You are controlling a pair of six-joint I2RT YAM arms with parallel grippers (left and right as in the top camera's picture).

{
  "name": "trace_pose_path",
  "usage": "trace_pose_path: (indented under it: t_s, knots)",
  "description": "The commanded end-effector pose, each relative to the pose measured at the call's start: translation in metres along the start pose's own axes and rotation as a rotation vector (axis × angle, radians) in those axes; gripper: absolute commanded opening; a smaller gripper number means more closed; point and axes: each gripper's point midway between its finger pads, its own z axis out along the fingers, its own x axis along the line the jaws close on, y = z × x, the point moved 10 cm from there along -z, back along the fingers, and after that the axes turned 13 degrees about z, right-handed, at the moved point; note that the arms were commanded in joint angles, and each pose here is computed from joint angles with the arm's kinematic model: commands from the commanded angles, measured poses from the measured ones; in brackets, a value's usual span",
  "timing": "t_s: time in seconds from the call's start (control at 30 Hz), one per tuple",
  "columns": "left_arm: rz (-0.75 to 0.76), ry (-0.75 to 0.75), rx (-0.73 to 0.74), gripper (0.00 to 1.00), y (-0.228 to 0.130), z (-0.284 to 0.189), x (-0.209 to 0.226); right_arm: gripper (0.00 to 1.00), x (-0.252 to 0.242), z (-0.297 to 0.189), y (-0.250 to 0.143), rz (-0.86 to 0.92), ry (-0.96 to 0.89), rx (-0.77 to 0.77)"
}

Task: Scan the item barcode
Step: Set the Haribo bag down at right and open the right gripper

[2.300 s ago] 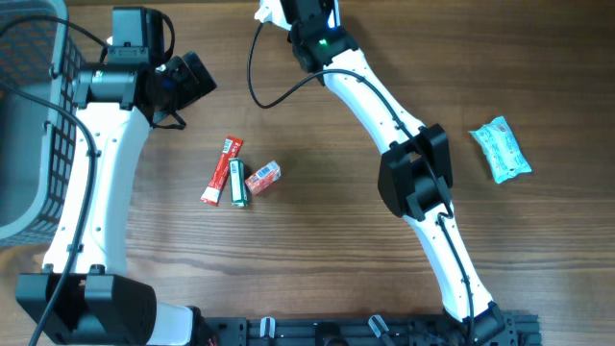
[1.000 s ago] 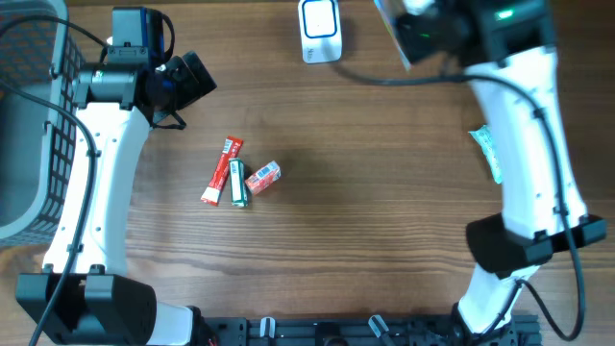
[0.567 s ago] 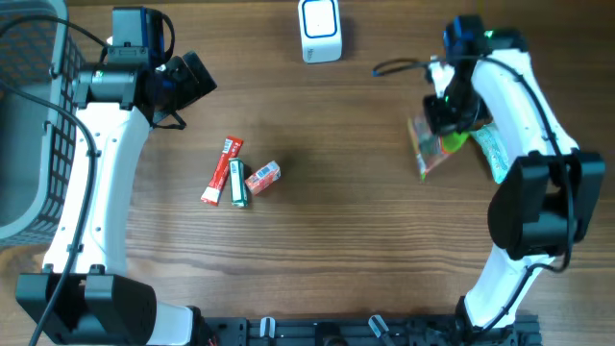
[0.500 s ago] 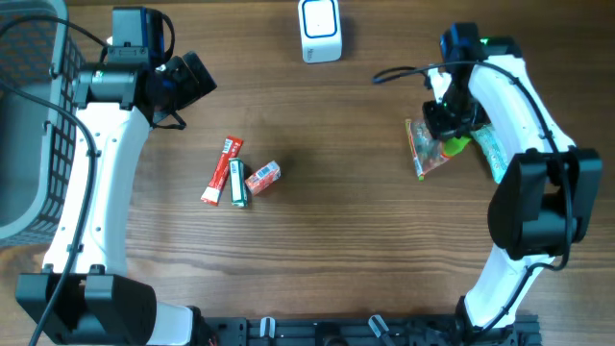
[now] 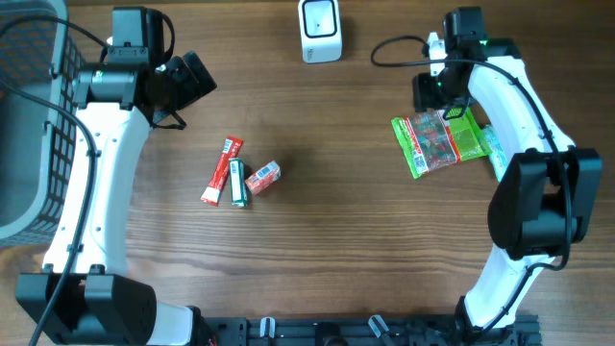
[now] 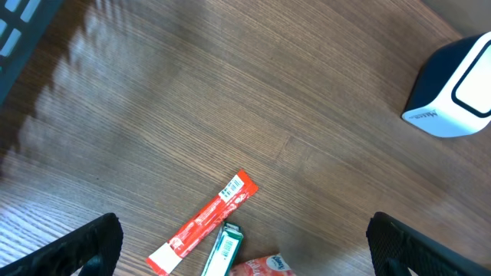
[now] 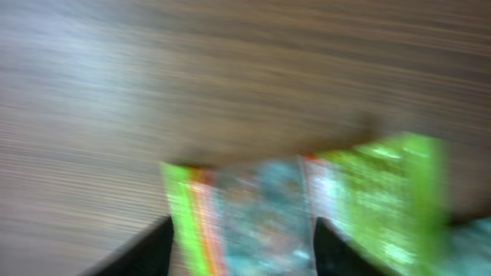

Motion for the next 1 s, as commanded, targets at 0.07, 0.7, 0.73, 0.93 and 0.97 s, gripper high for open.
trace_pose_path:
  t_s: [0.07, 0.7, 0.73, 0.93, 0.97]
  knots:
    - [0.0, 0.005, -0.002, 1.0, 0.0, 0.0, 0.002, 0.13, 0.026, 0.002, 0.0, 0.204, 0.217, 0.024]
    - [0.0, 0.005, -0.002, 1.0, 0.0, 0.0, 0.002, 0.04, -0.034, 0.045, -0.094, 0.336, -0.465, 0.208]
    - [0.0, 0.005, -0.002, 1.0, 0.0, 0.0, 0.002, 0.04, -0.035, 0.044, -0.097, 0.288, -0.469, 0.239]
    - [0.0, 0.005, -0.002, 1.0, 0.0, 0.0, 0.002, 0.04, -0.014, 0.039, -0.083, 0.205, -0.192, 0.227]
    - [0.0, 0.005, -0.002, 1.0, 0.0, 0.0, 0.002, 0.04, -0.009, 0.041, -0.078, 0.208, -0.131, 0.198]
